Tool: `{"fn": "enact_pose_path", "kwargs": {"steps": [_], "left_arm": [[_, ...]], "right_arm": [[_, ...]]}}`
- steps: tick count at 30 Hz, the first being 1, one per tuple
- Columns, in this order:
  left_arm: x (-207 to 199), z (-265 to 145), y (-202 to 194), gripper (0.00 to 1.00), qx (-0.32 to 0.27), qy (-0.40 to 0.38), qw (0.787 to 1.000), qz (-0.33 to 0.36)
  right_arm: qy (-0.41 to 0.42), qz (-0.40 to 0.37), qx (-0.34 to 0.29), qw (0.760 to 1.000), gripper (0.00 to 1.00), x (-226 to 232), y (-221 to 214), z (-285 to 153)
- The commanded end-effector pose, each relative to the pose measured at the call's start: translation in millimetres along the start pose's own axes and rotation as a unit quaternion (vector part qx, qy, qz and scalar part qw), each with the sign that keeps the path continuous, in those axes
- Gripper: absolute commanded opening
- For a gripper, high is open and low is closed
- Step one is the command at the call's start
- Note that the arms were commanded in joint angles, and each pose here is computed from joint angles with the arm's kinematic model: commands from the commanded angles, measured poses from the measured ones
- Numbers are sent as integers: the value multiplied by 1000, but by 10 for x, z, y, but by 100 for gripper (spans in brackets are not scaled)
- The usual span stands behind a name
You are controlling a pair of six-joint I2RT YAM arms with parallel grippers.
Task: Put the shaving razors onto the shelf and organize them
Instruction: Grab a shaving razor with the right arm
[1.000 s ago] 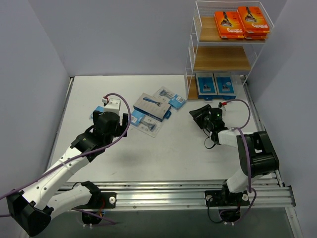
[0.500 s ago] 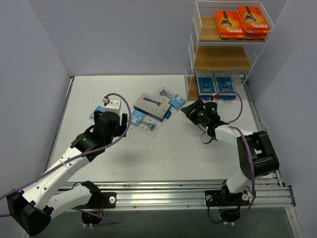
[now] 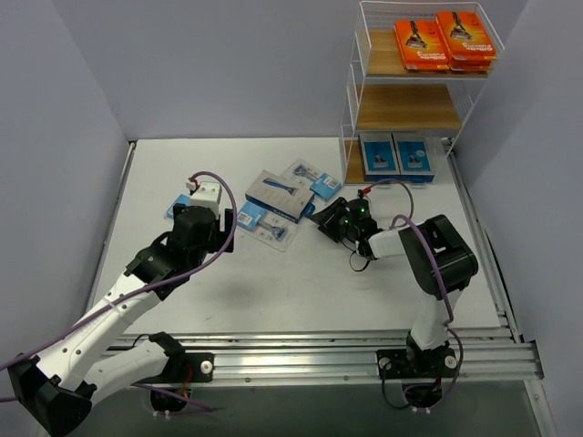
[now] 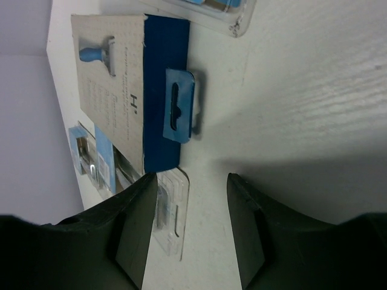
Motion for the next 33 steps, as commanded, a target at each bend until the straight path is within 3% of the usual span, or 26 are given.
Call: {"fn": "enact_pose_path", "kwargs": {"steps": [1,21,29,33], "left_arm": [[-49,-52,123,87,-18,-14,1000,-18],[-163,48,24,87,7,-14,1000,5],[-115,49,34,87,4,0,1000,8],[-88,55,28,87,4,9,1000,10]], "right_arm": [[52,6,-35,998,46,330,141,142],[76,50,-43,995,46,357,180,635],[72,42,-27,996,36,372,144,662],[78,40,-22,996,22,393,134,663]]}}
Point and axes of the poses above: each gripper's point midway between its finger pads, its own z axis out along the fingers, its own x axis along the line the jaws close on, y = z × x, the point moved 2 cm from there along -z, back along the fingers, and after that the axes turned 3 degrees about z, right-handed, at the moved point
